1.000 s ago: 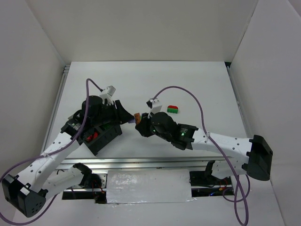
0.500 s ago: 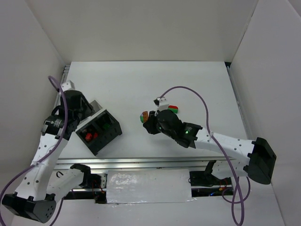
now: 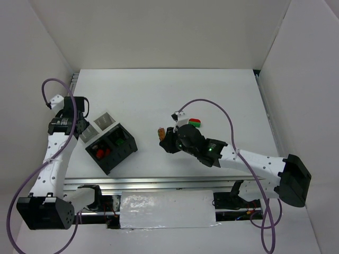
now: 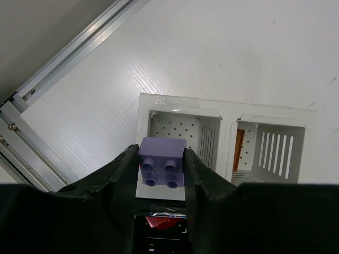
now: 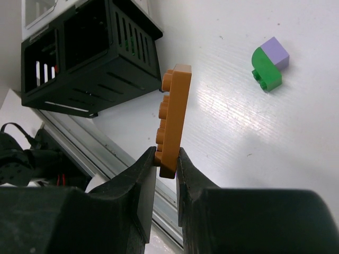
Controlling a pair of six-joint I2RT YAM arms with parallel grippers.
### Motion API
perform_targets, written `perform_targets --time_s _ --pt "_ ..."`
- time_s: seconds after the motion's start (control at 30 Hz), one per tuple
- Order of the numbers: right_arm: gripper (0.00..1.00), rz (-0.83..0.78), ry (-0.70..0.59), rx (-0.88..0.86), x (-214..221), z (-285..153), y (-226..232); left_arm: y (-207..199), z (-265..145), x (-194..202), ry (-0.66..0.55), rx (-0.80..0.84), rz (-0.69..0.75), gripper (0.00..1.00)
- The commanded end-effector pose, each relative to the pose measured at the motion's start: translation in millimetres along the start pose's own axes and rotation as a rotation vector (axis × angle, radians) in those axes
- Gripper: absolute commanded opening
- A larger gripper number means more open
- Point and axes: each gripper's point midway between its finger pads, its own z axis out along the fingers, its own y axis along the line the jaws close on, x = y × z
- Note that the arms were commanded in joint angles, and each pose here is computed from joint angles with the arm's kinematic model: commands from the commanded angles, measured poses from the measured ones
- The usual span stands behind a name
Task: Sort the legos into containers by color
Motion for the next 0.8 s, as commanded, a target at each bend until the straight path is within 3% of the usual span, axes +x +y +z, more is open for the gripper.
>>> perform_targets --time_s 0.0,0.07,0.2,0.27,0.6,0.73,0.77 --pt "0.0 -0.001 -0.032 -0.054 -8 -2 9 -6 5 -4 -0.003 0.031 -0.023 0.17" --pt "0.0 -0.002 -0.03 -0.064 -7 -4 10 -5 8 -1 0.007 0.027 -0.023 0.25" --pt "0.0 -0.004 -0.032 -0.073 -7 -5 11 -8 12 4 0.021 0.046 -0.014 0.61" --pt "0.0 -0.005 -0.029 -0.074 -7 -5 11 -7 13 6 0.027 0.037 -0.01 0.71" --pt "0.0 -0.015 -0.014 -0.101 -6 -4 17 -2 9 3 0.01 0.026 -0.014 0.83" --pt "0.0 -0.052 0.01 -0.187 -12 -5 36 -14 -2 1 0.011 0.135 0.023 0.87" --pt "0.0 -0.087 0.003 -0.234 -22 -7 50 -16 -9 -1 0.0 0.176 0.032 0.98"
